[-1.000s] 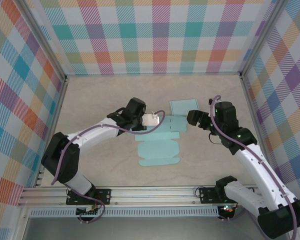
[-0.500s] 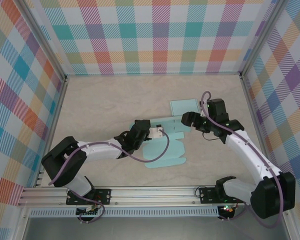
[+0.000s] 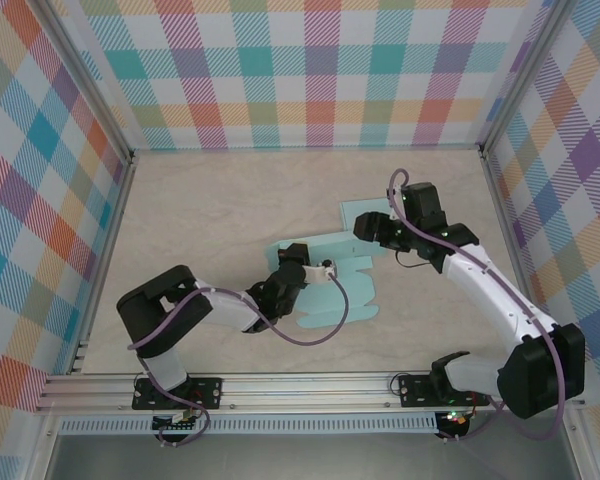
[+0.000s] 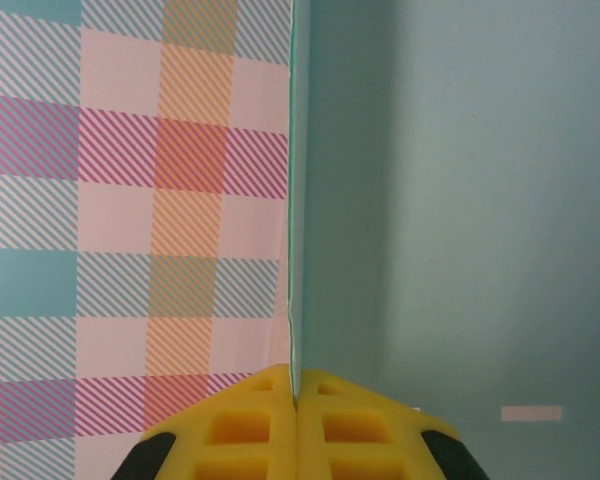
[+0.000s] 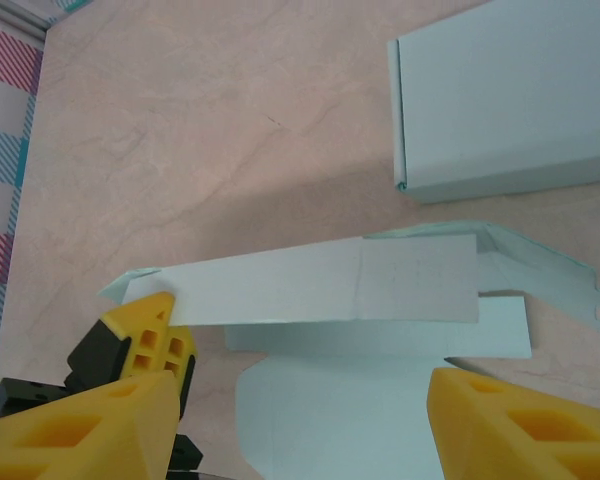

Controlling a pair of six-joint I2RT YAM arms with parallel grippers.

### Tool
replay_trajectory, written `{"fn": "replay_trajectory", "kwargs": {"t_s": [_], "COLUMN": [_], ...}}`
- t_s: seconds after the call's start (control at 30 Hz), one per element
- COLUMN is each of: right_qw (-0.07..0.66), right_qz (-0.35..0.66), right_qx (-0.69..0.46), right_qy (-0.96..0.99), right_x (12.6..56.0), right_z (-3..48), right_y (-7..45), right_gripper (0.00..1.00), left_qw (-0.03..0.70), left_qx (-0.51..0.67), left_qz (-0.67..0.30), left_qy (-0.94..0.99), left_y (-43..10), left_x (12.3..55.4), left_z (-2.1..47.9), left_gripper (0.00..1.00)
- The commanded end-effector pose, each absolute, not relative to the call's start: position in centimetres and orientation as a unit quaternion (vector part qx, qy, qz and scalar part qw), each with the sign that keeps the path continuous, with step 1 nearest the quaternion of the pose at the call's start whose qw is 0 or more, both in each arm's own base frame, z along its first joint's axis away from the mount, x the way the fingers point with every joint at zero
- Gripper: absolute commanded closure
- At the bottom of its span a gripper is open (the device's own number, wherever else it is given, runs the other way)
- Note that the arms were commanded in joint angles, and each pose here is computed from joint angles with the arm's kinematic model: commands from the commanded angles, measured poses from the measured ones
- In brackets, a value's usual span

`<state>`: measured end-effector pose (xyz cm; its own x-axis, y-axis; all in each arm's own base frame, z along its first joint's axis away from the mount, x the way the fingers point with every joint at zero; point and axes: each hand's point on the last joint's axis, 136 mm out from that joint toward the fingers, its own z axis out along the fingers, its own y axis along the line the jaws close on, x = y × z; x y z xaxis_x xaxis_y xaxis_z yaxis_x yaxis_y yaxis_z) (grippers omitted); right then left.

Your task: Fold the paper box

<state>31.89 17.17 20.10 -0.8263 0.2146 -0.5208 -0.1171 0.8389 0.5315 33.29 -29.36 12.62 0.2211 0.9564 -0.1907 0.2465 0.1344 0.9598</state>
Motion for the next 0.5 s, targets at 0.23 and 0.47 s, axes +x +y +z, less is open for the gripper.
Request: {"fn": "replay_trajectory", "kwargs": {"t_s": [0.23,0.47], "right_qw": [0.263,0.218], "right_qz": [0.25,0.272], "right_qx": [0.017,0.019], "right_qy": [0.932,0.937], "right_x": [34.6,34.9], "right_z": [17.0,14.4], "right_y": [17.9,19.3], "right_gripper": [0.33,0.34], "left_qw": [0.566,0.569], "left_qx": [0.562,0.559], "left_qz": [0.338,0.339], "left_qy": [0.5,0.5], "left_y": [-31.3,-31.4], "left_x": [32.8,32.7], "left_z": [13.7,13.6], "left_gripper": [1.0,1.0]}}
